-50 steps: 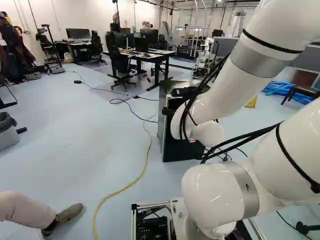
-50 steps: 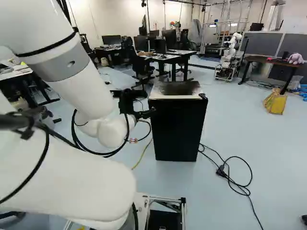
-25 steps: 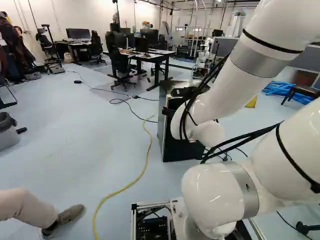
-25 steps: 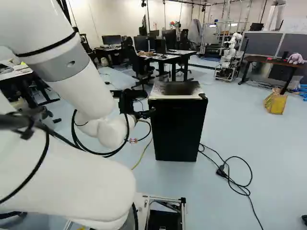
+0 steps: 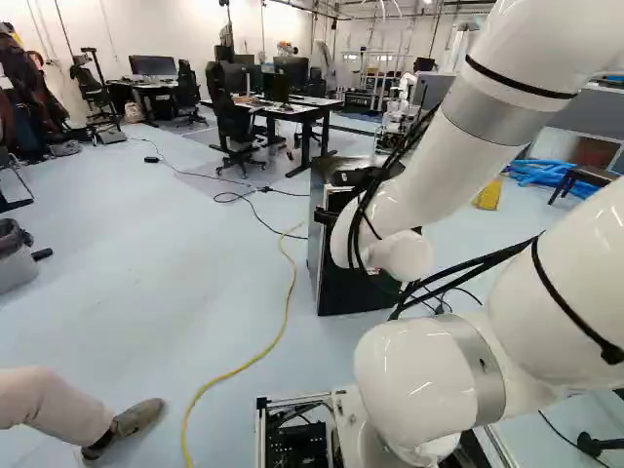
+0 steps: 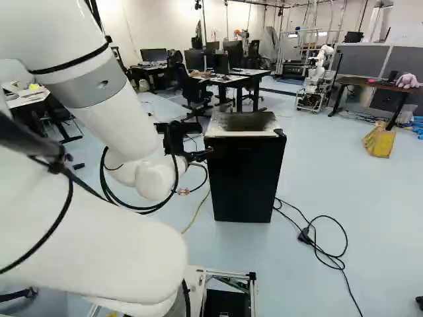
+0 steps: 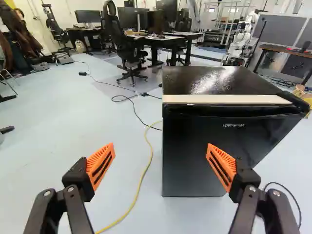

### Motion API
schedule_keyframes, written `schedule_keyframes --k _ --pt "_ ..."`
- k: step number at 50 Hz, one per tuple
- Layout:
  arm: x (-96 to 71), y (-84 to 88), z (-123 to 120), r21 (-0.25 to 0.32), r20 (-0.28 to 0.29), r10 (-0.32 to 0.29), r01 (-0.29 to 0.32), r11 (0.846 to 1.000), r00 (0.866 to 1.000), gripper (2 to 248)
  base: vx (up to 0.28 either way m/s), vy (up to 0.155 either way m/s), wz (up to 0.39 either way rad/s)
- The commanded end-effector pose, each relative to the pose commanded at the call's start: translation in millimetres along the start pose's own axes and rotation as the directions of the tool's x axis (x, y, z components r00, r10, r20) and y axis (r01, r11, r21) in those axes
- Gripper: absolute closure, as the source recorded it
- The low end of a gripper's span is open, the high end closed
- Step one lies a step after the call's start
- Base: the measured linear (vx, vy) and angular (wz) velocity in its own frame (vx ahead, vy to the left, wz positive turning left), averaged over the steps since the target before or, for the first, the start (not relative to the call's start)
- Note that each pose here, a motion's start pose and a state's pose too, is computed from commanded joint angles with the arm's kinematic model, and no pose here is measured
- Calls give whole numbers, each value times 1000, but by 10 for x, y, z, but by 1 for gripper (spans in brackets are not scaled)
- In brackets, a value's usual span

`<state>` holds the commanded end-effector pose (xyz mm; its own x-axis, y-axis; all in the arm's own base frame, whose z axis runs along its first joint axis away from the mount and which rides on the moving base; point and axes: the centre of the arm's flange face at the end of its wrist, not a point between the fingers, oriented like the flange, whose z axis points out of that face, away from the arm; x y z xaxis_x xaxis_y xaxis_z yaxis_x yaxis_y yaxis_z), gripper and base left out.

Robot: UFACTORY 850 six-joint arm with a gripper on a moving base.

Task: Grab a drink from the fridge

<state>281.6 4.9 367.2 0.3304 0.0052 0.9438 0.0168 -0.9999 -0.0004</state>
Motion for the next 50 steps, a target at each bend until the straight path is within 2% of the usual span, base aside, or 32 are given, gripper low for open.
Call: schedule_keyframes --k 31,50 --pt "70 -158 165 -54 14 87 -87 995 996 3 0 0 0" --pt "3 -305 391 -107 65 146 -138 985 987 3 0 0 0"
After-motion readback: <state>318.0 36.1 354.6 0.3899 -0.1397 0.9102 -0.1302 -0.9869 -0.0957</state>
